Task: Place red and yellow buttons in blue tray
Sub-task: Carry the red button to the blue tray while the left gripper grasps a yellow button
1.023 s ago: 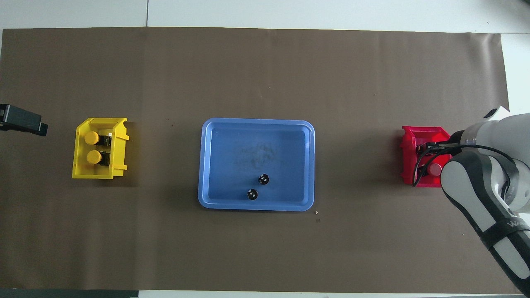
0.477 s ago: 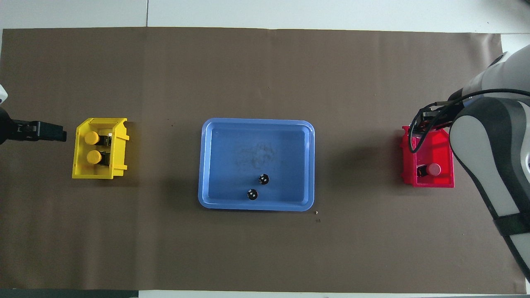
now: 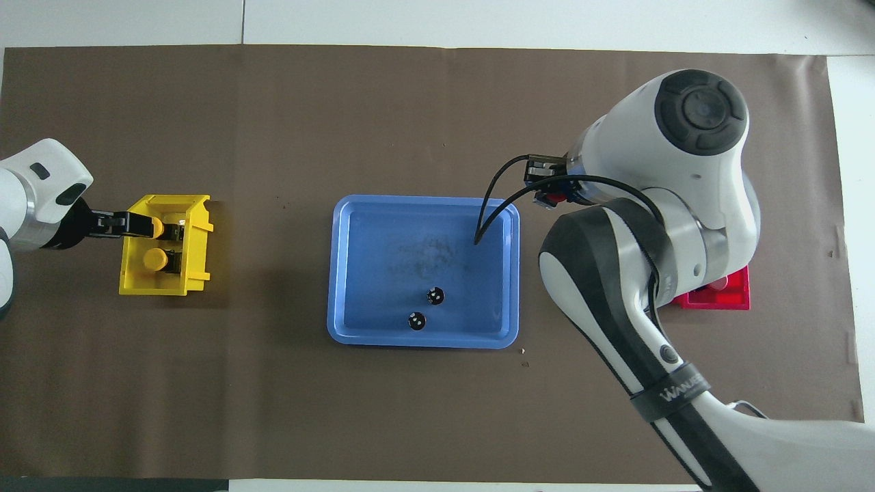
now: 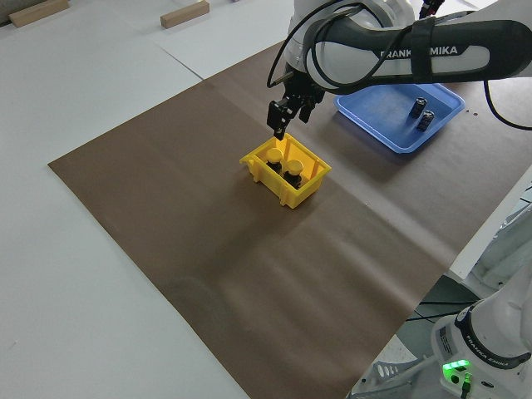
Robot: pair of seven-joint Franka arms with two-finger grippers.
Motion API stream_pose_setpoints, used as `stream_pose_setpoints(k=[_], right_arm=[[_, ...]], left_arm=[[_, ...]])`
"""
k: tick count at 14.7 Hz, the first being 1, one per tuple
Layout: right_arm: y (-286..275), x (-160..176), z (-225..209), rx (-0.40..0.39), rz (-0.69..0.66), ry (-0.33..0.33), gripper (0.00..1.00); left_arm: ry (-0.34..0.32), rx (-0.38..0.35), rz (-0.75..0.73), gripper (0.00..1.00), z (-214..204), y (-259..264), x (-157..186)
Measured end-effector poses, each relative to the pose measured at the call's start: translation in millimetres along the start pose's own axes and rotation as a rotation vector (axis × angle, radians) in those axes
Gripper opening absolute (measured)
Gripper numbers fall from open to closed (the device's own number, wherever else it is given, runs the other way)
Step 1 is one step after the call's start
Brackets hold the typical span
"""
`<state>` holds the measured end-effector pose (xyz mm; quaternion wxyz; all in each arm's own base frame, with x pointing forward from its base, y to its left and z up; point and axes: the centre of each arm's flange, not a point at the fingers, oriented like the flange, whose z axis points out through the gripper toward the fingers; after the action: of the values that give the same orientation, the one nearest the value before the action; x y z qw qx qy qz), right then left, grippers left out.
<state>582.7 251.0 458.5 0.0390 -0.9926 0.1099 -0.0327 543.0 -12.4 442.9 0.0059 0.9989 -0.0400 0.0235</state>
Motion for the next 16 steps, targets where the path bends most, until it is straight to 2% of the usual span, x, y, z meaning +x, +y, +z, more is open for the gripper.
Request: stream_pose_setpoints(k=[2, 5, 8, 10, 11, 14, 16], right_arm=[[-42, -26, 20, 0.011, 0.031, -0.001, 0.42], [-88, -55, 71, 0.009, 0.058, -0.016, 0.42], [-109, -73, 112, -0.013, 0.069, -0.041, 0.42], [-110, -72, 113, -0.013, 0.083, -0.040, 0.42], [-109, -71, 111, -0.013, 0.087, -0.038, 0.47], [-104, -60, 101, -0.047, 0.082, -0.022, 0.78], [-96, -41, 75, -0.091, 0.076, 0.002, 0.98]], left_arm=[[0.006, -0.001, -0.040, 0.79, 15, -5, 6], [0.031, -0.002, -0.109, 0.75, 38, -11, 11], [0.025, -0.004, -0.199, 0.72, 59, -11, 8], [0.029, -0.005, -0.239, 0.70, 65, -10, 6], [0.033, -0.005, -0.247, 0.70, 67, -9, 5], [0.033, -0.005, -0.257, 0.68, 72, -10, 3], [0.031, -0.005, -0.260, 0.66, 74, -10, 2]])
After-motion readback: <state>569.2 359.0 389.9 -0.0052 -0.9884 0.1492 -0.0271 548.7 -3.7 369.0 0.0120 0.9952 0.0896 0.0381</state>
